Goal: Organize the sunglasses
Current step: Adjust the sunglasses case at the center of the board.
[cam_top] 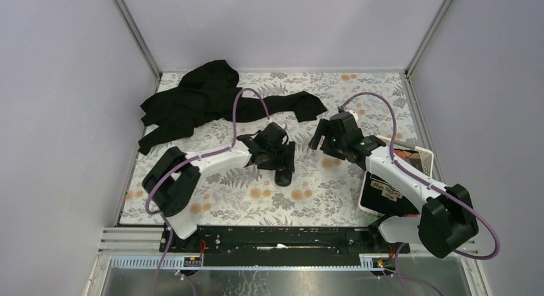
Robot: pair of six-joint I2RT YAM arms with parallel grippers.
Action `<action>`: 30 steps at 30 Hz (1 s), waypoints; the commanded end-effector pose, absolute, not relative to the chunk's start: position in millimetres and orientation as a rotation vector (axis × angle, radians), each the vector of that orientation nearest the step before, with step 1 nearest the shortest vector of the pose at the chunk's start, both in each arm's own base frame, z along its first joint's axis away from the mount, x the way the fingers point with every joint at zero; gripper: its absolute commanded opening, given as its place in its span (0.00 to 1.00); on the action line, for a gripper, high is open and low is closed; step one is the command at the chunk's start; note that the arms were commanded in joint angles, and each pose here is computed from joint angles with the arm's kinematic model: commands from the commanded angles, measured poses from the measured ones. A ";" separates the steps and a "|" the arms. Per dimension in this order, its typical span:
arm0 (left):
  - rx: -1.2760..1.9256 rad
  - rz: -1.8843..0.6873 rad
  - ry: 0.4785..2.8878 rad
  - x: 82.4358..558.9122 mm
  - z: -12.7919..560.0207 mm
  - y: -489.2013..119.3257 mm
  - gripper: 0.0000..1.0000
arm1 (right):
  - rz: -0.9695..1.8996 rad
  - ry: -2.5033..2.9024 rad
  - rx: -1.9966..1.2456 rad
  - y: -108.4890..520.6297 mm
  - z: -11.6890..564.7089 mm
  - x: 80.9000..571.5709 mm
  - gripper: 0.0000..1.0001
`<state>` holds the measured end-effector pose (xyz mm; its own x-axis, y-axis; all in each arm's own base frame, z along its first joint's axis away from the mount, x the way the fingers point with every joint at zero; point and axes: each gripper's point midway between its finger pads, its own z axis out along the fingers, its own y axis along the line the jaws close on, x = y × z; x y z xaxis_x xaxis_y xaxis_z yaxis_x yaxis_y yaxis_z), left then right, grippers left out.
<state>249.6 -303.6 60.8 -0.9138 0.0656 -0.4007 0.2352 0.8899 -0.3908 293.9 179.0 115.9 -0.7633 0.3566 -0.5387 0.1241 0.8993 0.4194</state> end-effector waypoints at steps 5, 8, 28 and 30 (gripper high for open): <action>0.229 -0.494 2.726 256.7 28.1 -315.4 0.73 | 0.563 2.429 0.308 189.4 125.3 291.3 0.85; 0.224 -0.469 2.728 261.4 26.6 -316.6 0.59 | 0.568 2.427 0.312 188.7 122.9 289.9 0.85; 0.211 -0.273 2.558 368.4 67.7 -303.9 0.78 | 0.416 2.406 0.381 142.8 130.0 286.0 0.89; 0.200 -0.328 2.501 371.1 100.6 -302.2 0.78 | 0.349 2.380 0.417 130.7 140.5 289.1 0.93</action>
<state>359.2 -306.0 36.5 -0.8739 0.0730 -0.4807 0.1777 0.9682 -0.1762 284.8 153.2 122.0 -0.7546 0.3837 -0.5324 0.1557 0.8928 0.4228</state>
